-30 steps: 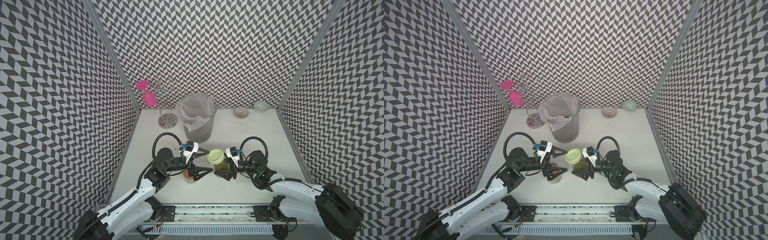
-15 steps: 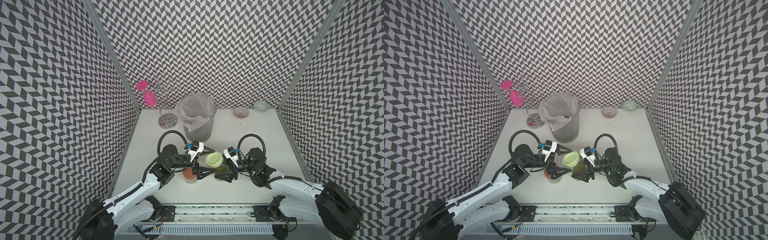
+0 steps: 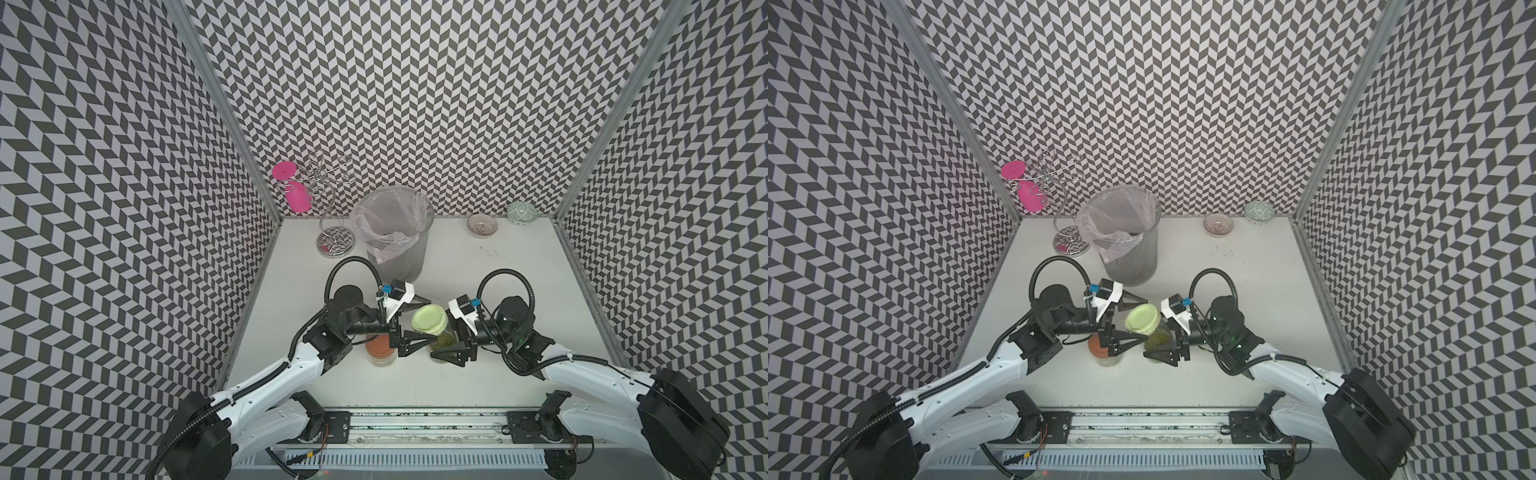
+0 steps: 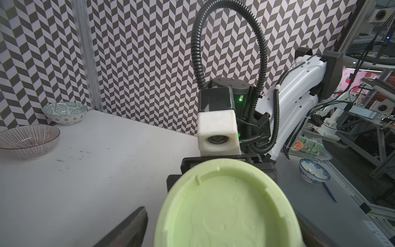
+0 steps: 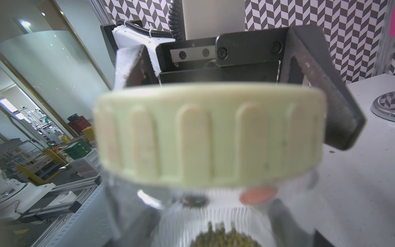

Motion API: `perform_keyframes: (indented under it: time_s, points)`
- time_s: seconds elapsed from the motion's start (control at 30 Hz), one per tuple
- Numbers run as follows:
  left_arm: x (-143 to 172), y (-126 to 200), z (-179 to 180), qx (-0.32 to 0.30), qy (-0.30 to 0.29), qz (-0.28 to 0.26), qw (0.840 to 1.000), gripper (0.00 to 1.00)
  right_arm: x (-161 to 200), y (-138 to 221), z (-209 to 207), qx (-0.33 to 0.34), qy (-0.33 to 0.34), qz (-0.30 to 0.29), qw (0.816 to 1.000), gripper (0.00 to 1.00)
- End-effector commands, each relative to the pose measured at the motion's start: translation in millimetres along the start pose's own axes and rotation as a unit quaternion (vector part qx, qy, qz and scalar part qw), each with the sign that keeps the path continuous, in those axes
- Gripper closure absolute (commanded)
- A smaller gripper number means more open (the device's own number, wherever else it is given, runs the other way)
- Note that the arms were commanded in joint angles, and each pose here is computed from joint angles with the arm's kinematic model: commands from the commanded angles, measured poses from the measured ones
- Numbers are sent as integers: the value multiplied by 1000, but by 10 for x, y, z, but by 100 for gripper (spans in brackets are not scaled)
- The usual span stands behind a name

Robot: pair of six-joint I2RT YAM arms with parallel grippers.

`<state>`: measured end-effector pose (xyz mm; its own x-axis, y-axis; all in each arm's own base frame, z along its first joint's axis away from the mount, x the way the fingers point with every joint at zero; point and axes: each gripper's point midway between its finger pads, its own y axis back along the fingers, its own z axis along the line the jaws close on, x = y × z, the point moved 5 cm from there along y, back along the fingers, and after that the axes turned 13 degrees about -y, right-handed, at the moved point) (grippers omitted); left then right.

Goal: Empty moldy mung beans from jars
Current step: Unscrew the lid from the jar.

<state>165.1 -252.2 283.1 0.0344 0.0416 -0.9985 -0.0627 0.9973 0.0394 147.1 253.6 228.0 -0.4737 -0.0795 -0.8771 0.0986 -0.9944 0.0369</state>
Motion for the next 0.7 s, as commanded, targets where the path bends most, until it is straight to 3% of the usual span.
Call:
perform_keyframes:
  time_s: [0.0,0.13,0.27,0.47,0.67]
  points:
    - [-140,20,50,-24,-17,-11,1000,0,-288,-21,230,-35,80,-33,996,35]
    - [-189,14,-33,13,-9,-33,999,0,-252,-40,209,-33,80,-28,996,35]
    - [-94,-39,-38,38,17,-14,999,4,-271,-40,227,-33,86,-32,995,35]
    - [-74,-63,-20,41,26,-10,999,32,-269,-61,171,-12,90,-25,996,36]
    - [-56,-48,37,9,34,1,999,41,-327,-14,122,35,110,-55,992,39]
